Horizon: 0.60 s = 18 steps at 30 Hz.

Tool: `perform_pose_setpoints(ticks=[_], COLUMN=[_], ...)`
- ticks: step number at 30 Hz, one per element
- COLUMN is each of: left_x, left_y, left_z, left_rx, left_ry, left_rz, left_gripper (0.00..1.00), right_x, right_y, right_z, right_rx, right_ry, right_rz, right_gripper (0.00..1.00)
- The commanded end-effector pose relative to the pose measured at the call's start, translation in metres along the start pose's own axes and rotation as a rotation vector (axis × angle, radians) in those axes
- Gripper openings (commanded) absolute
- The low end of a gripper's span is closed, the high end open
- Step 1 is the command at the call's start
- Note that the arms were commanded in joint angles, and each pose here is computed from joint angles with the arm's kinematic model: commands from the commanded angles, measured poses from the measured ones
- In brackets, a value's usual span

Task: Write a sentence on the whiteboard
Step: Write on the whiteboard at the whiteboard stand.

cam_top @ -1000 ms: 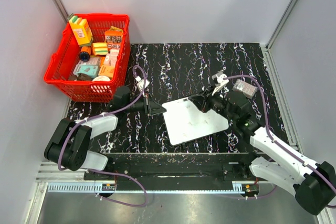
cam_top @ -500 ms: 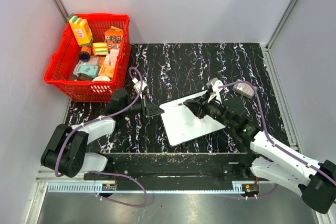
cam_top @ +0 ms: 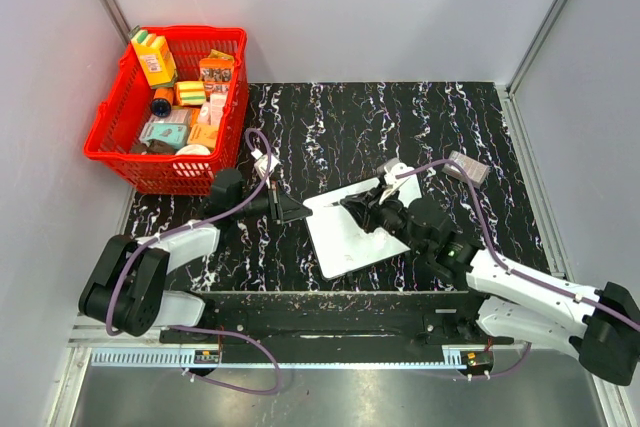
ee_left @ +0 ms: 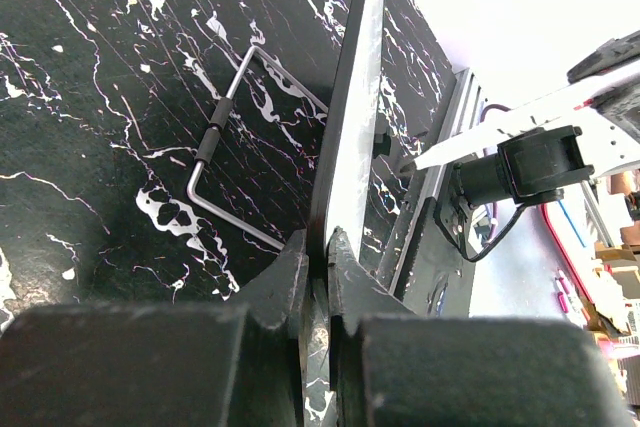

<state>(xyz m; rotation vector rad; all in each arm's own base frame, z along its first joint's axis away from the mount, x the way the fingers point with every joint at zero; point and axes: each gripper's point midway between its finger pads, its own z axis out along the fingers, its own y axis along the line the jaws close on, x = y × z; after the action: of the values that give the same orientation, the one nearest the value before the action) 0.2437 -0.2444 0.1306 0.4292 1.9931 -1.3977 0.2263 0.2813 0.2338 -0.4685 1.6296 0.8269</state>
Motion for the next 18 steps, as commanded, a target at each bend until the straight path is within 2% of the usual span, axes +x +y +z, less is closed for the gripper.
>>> perform_pose_setpoints(ticks=[1,18], left_x=[0.003,0.002], left_y=[0.025,0.025], left_z=[0.000,0.002], left_rx=[-0.075,-0.068], left_ry=[-0.007,-0.004], left_rz=[0.101,0.098], left_gripper=[0.00,0.00], right_x=[-0.024,-0.027], right_y=[-0.007,-0.006], right_z=[0.006,0.019], right_rx=[0.081,0.116], right_ry=[-0.093,-0.103], right_rz=[-0.009,0.028], right_gripper=[0.00,0.00])
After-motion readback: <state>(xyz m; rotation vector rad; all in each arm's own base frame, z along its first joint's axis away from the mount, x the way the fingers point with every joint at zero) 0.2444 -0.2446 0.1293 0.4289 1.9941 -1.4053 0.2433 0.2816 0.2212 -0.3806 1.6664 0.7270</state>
